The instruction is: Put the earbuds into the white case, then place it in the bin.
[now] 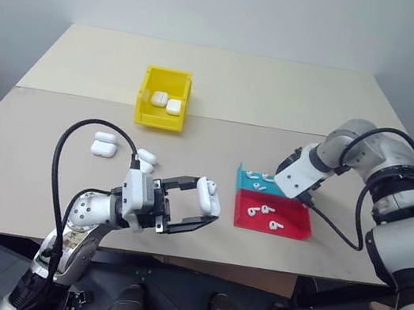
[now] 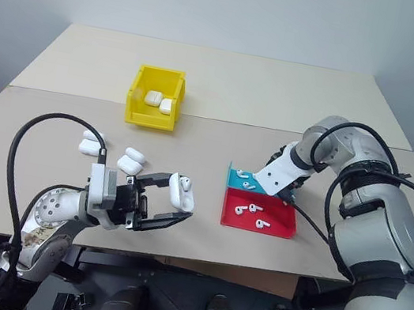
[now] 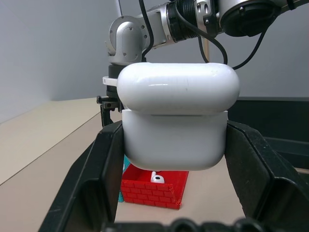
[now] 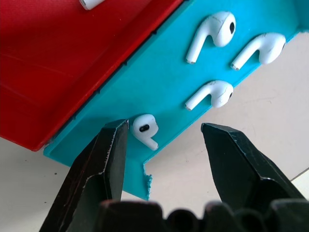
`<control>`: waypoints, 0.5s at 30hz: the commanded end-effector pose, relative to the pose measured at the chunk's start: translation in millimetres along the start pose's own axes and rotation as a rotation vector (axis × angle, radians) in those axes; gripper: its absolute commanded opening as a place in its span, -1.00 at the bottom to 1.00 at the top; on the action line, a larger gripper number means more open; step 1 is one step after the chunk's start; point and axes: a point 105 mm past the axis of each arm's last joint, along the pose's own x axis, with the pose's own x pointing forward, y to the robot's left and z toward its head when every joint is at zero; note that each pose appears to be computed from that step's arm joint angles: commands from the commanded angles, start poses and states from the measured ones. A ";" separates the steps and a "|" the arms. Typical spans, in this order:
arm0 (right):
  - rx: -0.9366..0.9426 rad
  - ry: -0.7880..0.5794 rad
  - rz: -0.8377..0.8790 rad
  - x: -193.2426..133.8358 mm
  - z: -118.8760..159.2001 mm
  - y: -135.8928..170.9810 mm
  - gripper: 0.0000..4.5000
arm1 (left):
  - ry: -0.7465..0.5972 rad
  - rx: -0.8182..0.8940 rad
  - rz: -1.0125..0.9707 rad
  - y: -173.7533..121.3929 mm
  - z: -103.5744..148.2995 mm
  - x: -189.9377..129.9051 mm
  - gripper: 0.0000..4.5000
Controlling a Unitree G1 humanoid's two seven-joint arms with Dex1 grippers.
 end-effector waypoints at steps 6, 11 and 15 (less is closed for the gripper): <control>-0.054 0.021 -0.006 -3.2 -2.4 -2.6 0.30 | -0.014 0.041 -0.006 -1.9 9.1 0.4 0.24; -0.076 0.045 -0.015 2.1 -3.8 -3.0 0.30 | -0.014 0.039 0.000 -2.6 9.2 1.1 0.24; -0.082 0.052 -0.017 4.5 -4.6 -2.2 0.30 | -0.011 0.039 0.001 -3.0 8.8 0.3 0.24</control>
